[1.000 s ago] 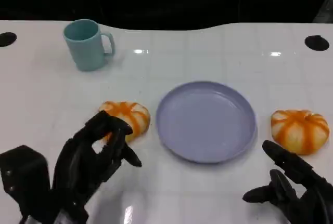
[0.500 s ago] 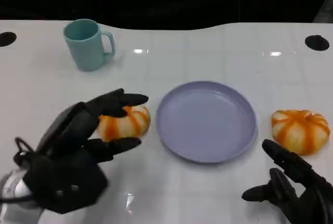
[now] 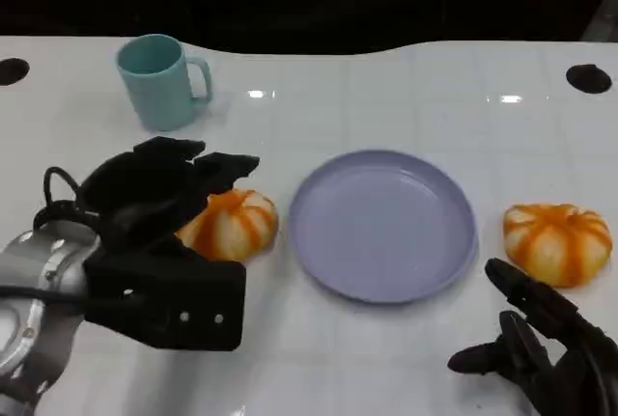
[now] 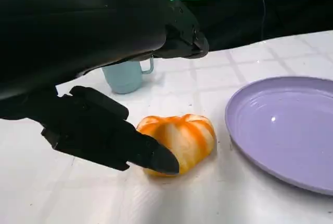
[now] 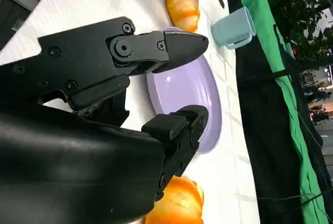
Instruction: Grasp the bread from the table and place it into the plate.
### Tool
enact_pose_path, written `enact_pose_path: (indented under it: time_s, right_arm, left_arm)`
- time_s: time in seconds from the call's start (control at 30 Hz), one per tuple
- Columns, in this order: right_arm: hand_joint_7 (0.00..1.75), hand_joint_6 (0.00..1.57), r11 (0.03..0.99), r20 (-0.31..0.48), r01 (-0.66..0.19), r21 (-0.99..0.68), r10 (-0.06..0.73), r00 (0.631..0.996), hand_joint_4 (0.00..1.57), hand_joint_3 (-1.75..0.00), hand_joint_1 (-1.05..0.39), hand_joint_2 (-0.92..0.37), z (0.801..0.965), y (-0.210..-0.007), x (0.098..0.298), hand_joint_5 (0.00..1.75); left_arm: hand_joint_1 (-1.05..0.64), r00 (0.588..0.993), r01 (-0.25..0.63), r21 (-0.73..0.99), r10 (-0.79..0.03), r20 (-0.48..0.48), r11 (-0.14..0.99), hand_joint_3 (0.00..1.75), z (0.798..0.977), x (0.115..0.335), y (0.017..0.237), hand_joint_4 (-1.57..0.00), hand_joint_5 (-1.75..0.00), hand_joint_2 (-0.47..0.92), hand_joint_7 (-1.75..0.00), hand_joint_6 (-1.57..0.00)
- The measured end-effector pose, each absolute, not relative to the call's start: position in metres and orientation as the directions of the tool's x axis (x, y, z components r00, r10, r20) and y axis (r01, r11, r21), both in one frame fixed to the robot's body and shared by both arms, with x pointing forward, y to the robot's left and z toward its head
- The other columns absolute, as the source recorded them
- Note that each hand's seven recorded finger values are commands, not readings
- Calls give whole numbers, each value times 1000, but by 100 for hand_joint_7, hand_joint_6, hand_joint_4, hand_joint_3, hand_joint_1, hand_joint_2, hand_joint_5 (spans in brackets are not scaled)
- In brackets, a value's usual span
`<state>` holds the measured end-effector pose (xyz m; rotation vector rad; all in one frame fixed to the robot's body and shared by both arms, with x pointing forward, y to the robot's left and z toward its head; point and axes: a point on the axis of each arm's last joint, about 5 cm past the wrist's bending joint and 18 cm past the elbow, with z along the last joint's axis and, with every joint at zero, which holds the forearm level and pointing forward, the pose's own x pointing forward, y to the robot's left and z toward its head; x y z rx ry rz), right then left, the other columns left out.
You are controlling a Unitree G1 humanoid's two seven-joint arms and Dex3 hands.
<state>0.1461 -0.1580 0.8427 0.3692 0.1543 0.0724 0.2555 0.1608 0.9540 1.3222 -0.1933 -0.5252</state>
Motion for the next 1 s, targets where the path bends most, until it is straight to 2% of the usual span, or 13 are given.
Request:
enact_pose_path:
  time_s: [0.27, 0.4, 0.53, 0.63, 0.87, 0.97, 1.0]
  right_arm:
    - [3, 118, 934, -131, -43, 355, 95, 987, 87, -31, -75, -92, 843, -158, 146, 92]
    - [3, 117, 935, -132, -41, 352, 93, 987, 86, -32, -76, -92, 843, -159, 145, 92]
    - [3, 117, 939, -125, -49, 341, 97, 987, 86, -32, -76, -92, 843, -158, 146, 93]
    - [3, 117, 940, -129, -44, 339, 93, 987, 85, -33, -76, -92, 843, -159, 145, 94]
    - [4, 117, 940, -127, -46, 339, 94, 987, 85, -33, -75, -92, 843, -158, 145, 95]
    - [4, 117, 940, -127, -45, 339, 94, 987, 85, -32, -75, -92, 842, -158, 145, 96]
    - [4, 117, 940, -127, -45, 339, 93, 988, 85, -32, -75, -92, 842, -158, 145, 96]
  left_arm:
    - [-37, 870, 329, 943, -404, -281, 53, 1, 937, 273, 145, -4, -12, 81, 0, -17]
    - [-37, 874, 320, 947, -400, -277, 43, 0, 937, 280, 140, -9, -13, 78, -1, -20]
    - [-37, 881, 348, 938, -344, -324, 7, 0, 915, 295, 130, -12, -11, 78, -1, -21]
    - [-42, 878, 358, 934, -340, -338, -3, 0, 904, 300, 124, -14, -11, 79, -1, -22]
    - [-47, 870, 379, 925, -331, -366, -25, 0, 894, 311, 116, -21, -10, 80, -2, -27]
    - [-43, 864, 412, 911, -318, -391, -1, 1, 889, 311, 116, -29, -12, 82, -4, -34]
    - [-34, 863, 416, 909, -317, -392, 7, 3, 889, 312, 116, -45, -17, 87, -6, -47]
